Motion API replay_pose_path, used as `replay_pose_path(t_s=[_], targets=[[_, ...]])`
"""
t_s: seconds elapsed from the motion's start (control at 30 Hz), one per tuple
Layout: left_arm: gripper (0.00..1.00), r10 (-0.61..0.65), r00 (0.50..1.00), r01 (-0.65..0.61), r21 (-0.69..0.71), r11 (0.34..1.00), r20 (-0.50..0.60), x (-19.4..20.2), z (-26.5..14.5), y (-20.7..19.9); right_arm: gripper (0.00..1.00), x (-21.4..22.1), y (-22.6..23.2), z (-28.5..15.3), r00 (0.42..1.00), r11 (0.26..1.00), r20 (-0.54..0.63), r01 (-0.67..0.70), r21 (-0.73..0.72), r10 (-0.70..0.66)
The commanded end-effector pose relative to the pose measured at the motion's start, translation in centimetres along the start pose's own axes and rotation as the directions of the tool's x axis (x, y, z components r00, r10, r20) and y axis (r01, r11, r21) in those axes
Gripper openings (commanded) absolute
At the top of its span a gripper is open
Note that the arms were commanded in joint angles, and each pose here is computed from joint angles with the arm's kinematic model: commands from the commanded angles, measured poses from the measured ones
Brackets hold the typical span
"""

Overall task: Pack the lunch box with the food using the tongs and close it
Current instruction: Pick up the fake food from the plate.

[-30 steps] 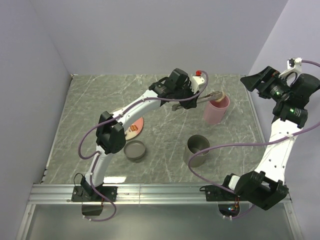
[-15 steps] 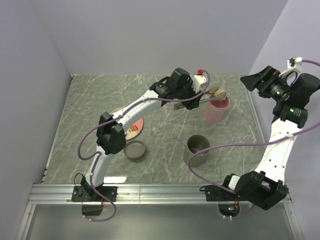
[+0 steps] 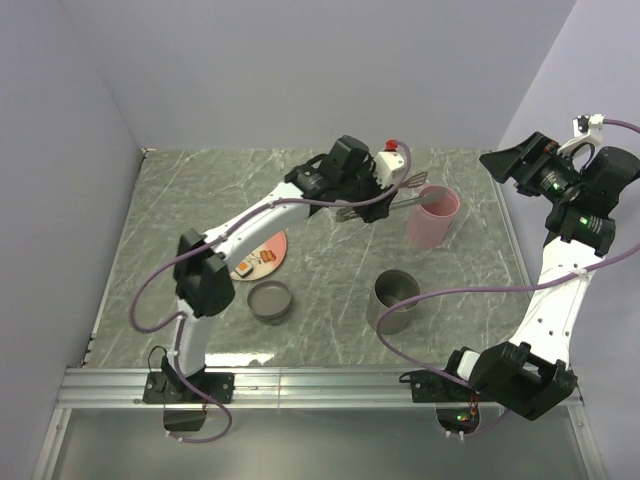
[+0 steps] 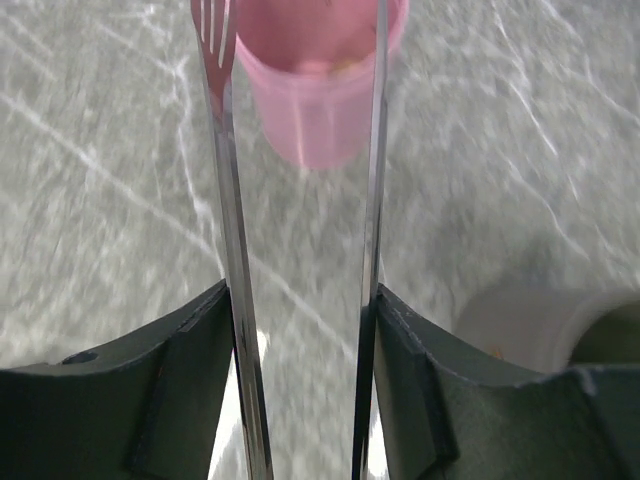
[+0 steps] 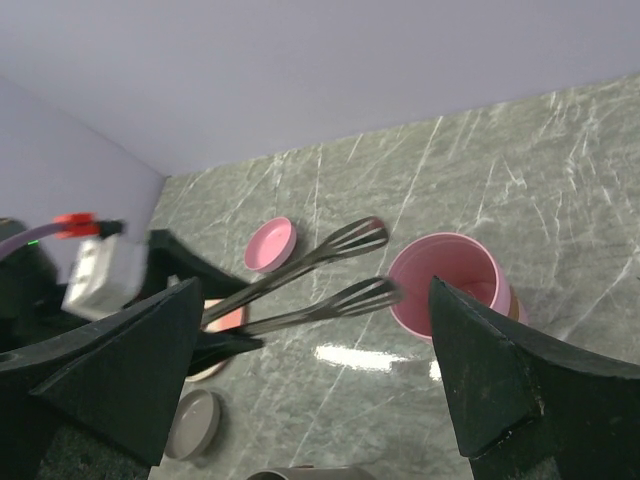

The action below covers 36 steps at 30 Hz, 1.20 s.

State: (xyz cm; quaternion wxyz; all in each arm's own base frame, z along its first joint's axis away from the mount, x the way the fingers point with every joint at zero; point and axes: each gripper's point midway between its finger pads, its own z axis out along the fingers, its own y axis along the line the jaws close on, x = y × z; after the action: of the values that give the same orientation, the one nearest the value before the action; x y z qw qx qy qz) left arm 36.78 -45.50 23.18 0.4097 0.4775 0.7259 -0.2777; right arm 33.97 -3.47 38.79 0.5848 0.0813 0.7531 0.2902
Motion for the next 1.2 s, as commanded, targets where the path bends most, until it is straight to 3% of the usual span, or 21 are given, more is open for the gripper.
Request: replay_pose_path(t_s=[0.0,0.33,0.63,0.83,1.17], targets=[[0.59,0.073,0.99,-0.069,-0.037,0.997,0.121,-4.8,-7.6,-0.9,1.0,-1.0,1.1,-0.5,0.999,0.999,0.025,0.048,-0.026,-0.047],[0.57,-0.046,0.997,0.054,-0.139,0.989,0.059,0.7,-18.2,4.0,1.0,-0.6,1.1,-0.3,0.999,0.998,0.008,0.045,-0.042,-0.045],[0.58,-0.151,0.984,0.114,-0.303,0.946,-0.1,11.8,-27.6,6.9,1.0,1.9,1.2,0.6,0.997,0.997,-0.054,0.056,-0.056,-0.059],[0.58,-0.25,0.951,0.147,-0.445,0.883,-0.181,19.1,-33.9,7.3,1.0,3.8,1.2,1.4,0.992,0.997,-0.104,0.061,-0.05,-0.066],[0.59,-0.391,0.874,0.231,-0.463,0.856,-0.288,26.5,-35.6,2.5,1.0,4.5,1.2,1.3,0.991,0.996,-0.118,0.063,-0.057,-0.07]])
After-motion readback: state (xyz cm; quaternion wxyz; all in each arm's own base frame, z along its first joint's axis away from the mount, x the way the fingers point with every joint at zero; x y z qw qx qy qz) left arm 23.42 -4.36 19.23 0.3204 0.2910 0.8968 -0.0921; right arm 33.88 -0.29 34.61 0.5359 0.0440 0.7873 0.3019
